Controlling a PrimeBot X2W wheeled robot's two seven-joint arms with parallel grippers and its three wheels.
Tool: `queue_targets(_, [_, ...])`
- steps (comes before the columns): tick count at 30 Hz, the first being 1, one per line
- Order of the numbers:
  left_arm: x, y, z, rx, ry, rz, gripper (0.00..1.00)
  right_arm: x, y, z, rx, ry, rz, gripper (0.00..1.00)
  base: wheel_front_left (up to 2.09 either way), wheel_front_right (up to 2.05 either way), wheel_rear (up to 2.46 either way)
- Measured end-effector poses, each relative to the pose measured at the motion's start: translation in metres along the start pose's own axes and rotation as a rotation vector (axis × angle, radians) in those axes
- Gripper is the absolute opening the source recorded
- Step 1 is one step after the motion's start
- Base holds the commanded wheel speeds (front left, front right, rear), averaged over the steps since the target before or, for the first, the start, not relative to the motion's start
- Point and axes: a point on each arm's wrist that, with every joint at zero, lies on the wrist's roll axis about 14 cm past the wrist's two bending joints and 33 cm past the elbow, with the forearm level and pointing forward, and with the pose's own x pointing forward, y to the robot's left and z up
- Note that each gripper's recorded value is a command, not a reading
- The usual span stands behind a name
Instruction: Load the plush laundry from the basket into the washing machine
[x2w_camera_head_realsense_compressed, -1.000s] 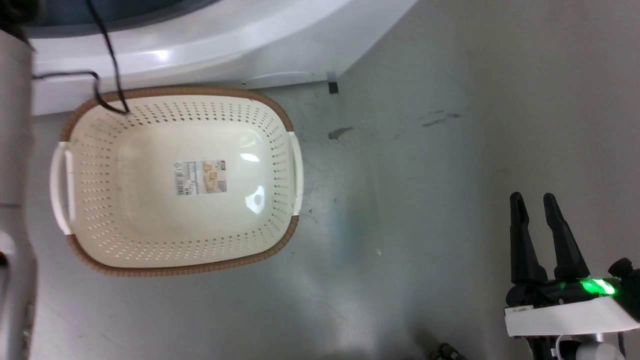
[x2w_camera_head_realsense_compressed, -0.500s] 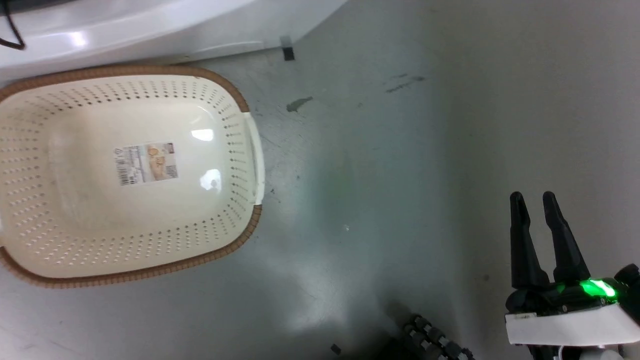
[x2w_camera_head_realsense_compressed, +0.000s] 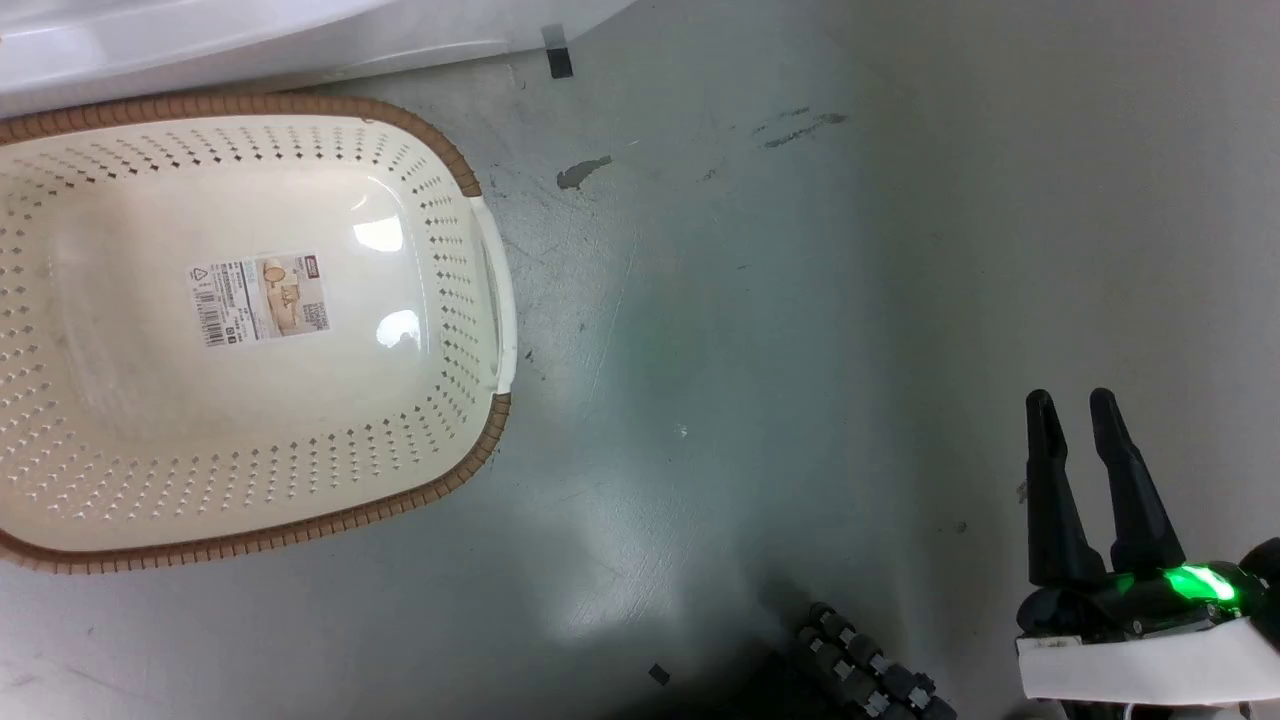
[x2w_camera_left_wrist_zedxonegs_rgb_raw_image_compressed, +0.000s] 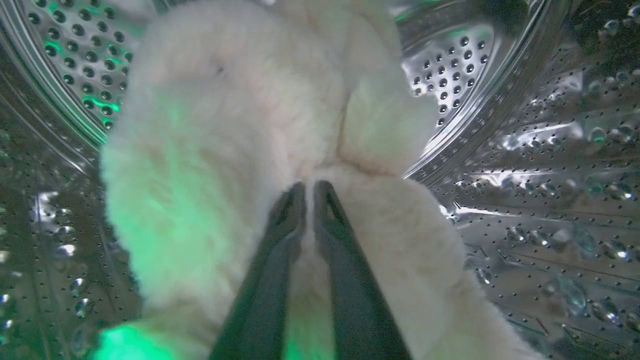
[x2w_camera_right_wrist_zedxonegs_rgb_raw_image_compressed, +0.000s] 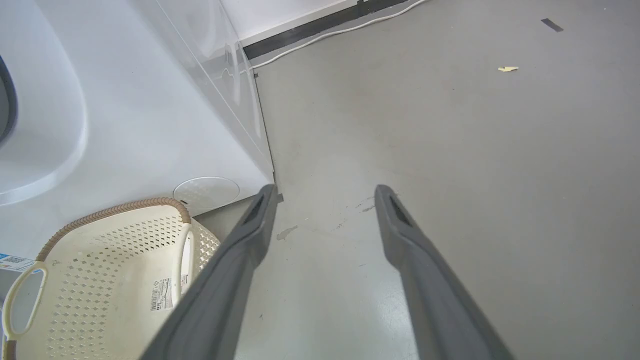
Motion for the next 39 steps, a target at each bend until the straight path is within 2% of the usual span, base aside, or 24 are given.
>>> queue_targets(6, [-0.002, 0.003, 0.003, -0.027, 0.003, 0.003, 1.00, 0.006, 0.006, 0.001, 0.007, -0.011, 0.022, 1.00, 0.00, 0.00, 0.00])
queue_targets(17, [-0.032, -0.016, 0.014, -0.074, 0.011, -0.037, 1.00, 0.020, 0.024, 0.023, -0.013, -0.091, 0.100, 1.00, 0.00, 0.00, 0.00])
queue_targets(27, [-0.095, -0.023, 0.023, -0.092, 0.054, -0.033, 1.00, 0.017, 0.052, 0.047, -0.002, -0.170, 0.197, 1.00, 0.00, 0.00, 0.00])
queue_targets(39, [-0.182, -0.028, 0.078, -0.120, 0.004, 0.008, 1.00, -0.013, 0.083, 0.073, -0.031, -0.249, 0.312, 1.00, 0.00, 0.00, 0.00])
